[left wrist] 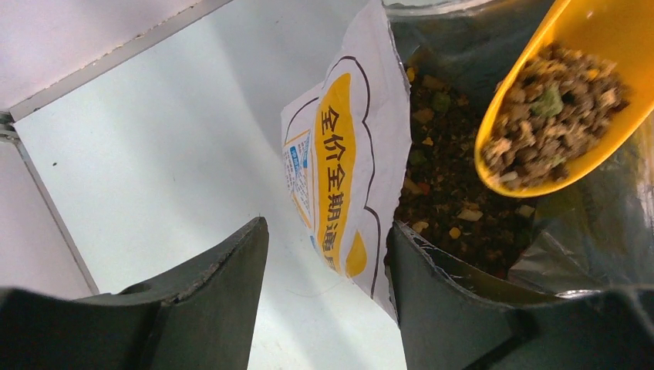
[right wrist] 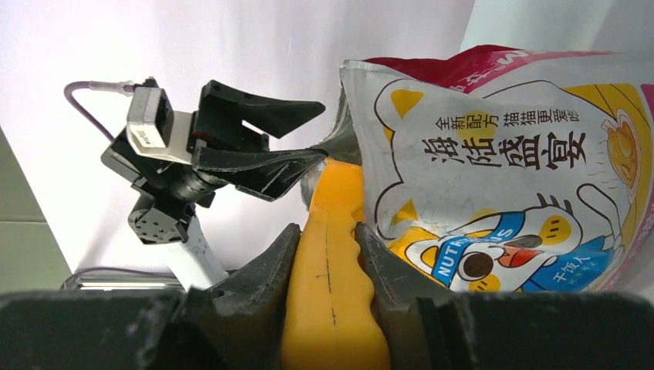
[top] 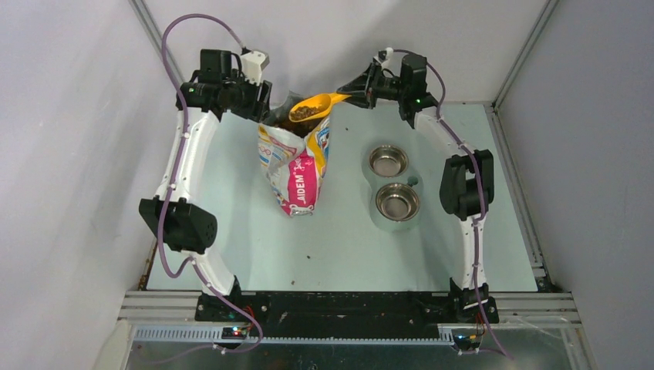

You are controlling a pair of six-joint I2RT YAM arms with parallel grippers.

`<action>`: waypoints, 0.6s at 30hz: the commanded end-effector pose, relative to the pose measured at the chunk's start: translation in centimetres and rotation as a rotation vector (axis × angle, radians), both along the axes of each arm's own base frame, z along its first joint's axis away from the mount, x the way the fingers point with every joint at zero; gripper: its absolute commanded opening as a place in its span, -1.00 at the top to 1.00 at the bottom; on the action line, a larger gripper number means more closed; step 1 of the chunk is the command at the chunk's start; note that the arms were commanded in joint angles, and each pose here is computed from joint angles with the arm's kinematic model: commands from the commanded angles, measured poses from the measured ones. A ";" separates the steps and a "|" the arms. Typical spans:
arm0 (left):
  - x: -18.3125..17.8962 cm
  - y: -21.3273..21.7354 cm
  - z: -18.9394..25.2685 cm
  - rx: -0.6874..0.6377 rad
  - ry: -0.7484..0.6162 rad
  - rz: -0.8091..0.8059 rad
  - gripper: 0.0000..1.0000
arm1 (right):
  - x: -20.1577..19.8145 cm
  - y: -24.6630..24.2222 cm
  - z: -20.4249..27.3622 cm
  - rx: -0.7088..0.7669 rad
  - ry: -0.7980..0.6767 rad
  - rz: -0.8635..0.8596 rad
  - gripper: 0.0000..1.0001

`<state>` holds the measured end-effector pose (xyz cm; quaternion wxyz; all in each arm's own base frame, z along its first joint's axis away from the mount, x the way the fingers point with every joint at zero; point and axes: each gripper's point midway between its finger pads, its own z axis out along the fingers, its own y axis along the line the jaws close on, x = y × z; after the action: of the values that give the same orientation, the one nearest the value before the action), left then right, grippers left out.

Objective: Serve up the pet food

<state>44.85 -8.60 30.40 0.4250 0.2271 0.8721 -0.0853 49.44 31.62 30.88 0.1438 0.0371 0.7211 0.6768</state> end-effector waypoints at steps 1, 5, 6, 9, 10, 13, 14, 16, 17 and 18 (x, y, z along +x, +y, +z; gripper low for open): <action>-0.3 1.2 1.8 0.079 -0.051 -0.002 -0.29 | -0.8 -1.8 5.1 0.068 -0.057 -0.025 1.00; 0.2 1.1 1.7 0.092 -0.041 -0.009 -0.30 | -1.0 -2.6 5.4 0.087 -0.047 -0.033 1.00; 0.3 1.1 1.9 0.090 -0.048 -0.008 -0.30 | -1.1 -2.8 5.1 0.085 -0.037 -0.033 1.00; 1.0 1.0 1.7 0.079 -0.052 0.000 -0.30 | -1.3 -4.1 5.7 0.087 -0.050 -0.047 1.00; 1.3 0.9 1.7 0.076 -0.058 0.001 -0.29 | -1.3 -4.4 5.6 0.086 -0.050 -0.051 1.00; 1.8 0.7 1.6 0.062 -0.064 0.007 -0.29 | -1.5 -5.6 6.2 0.088 -0.074 -0.073 1.00; 1.9 0.6 1.7 0.057 -0.067 0.009 -0.29 | -1.8 -5.9 6.7 0.090 -0.087 -0.080 1.00; 2.0 0.4 1.5 0.044 -0.062 0.006 -0.29 | -2.1 -6.6 6.6 0.088 -0.089 -0.090 1.00; 2.0 0.3 1.5 0.040 -0.061 0.004 -0.29 | -2.2 -6.9 6.1 0.085 -0.081 -0.096 1.00; 2.0 0.2 1.3 0.037 -0.056 0.001 -0.29 | -2.5 -7.3 6.5 0.086 -0.092 -0.099 1.00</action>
<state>45.76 -8.28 30.71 0.4238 0.2410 0.8706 -0.0658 48.76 26.36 33.14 0.1545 0.0854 0.7009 0.6910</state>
